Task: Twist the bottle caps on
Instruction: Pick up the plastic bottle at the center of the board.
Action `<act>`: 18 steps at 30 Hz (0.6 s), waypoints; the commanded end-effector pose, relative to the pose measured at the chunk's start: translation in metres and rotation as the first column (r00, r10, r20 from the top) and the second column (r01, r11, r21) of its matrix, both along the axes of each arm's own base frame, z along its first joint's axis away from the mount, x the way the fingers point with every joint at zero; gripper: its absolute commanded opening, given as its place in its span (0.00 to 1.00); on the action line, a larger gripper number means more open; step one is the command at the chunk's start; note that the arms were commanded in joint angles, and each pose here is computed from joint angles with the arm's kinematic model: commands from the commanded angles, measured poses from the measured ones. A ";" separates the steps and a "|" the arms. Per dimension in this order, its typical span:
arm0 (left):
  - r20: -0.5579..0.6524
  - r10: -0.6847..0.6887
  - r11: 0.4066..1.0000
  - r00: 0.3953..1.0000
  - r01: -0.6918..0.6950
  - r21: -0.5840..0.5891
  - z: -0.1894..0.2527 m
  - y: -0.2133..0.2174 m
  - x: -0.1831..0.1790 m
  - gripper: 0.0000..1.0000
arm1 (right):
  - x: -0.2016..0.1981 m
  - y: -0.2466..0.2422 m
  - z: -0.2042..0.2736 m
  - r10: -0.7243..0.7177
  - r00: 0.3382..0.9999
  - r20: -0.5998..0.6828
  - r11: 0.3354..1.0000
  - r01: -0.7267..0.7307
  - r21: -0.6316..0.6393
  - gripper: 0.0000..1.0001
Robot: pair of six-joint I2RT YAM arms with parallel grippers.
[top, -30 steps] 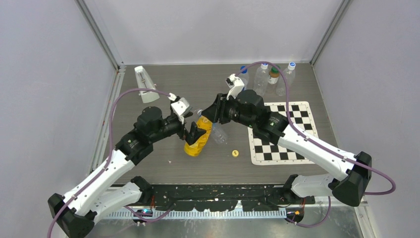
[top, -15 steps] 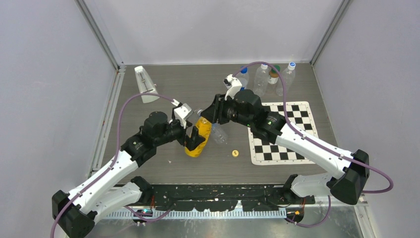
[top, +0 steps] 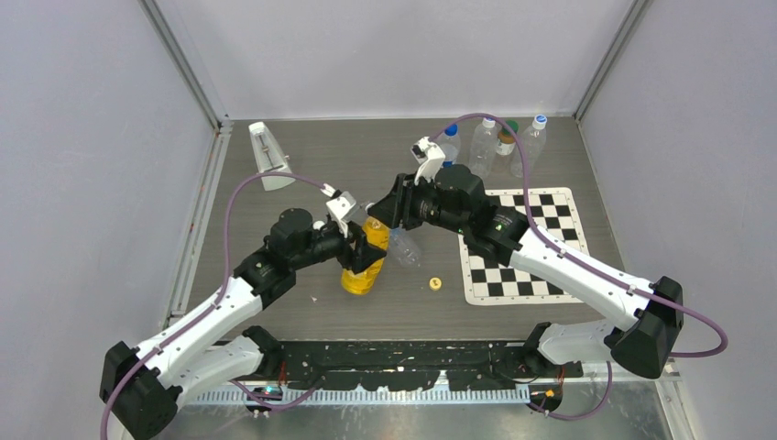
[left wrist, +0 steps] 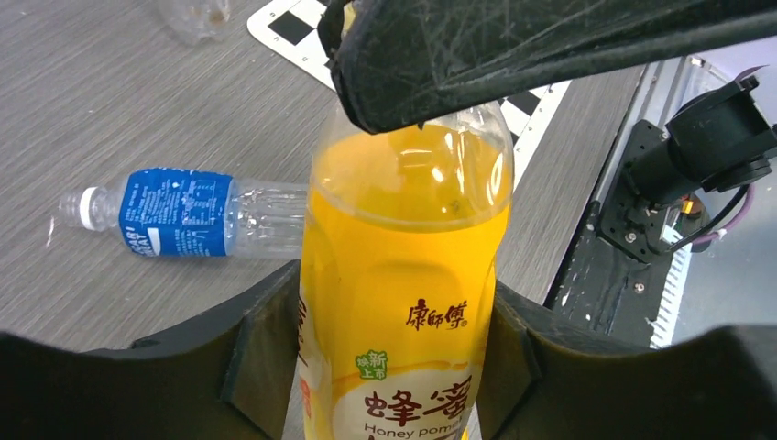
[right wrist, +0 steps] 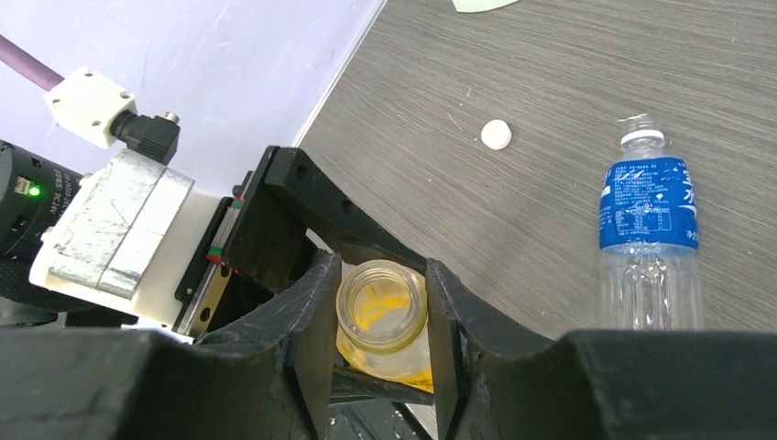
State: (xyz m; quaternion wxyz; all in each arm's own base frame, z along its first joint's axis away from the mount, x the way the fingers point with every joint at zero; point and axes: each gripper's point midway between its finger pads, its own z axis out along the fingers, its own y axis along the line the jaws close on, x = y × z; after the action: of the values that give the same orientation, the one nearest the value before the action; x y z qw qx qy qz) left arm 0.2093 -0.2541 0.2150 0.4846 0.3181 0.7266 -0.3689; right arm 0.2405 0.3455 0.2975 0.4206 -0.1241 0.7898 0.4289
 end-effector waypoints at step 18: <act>0.317 0.011 0.991 0.948 -0.052 0.120 0.030 0.038 -0.001 0.25 | -0.010 -0.072 0.050 -0.172 0.982 0.073 0.976 0.180 -0.123 0.80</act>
State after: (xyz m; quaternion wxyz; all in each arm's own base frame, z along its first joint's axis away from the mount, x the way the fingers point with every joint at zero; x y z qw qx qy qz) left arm 0.2045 -0.2352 0.2297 0.5400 0.3546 0.6911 -0.3240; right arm 0.2279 0.3170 0.3218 0.4277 -0.1214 0.8045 0.3939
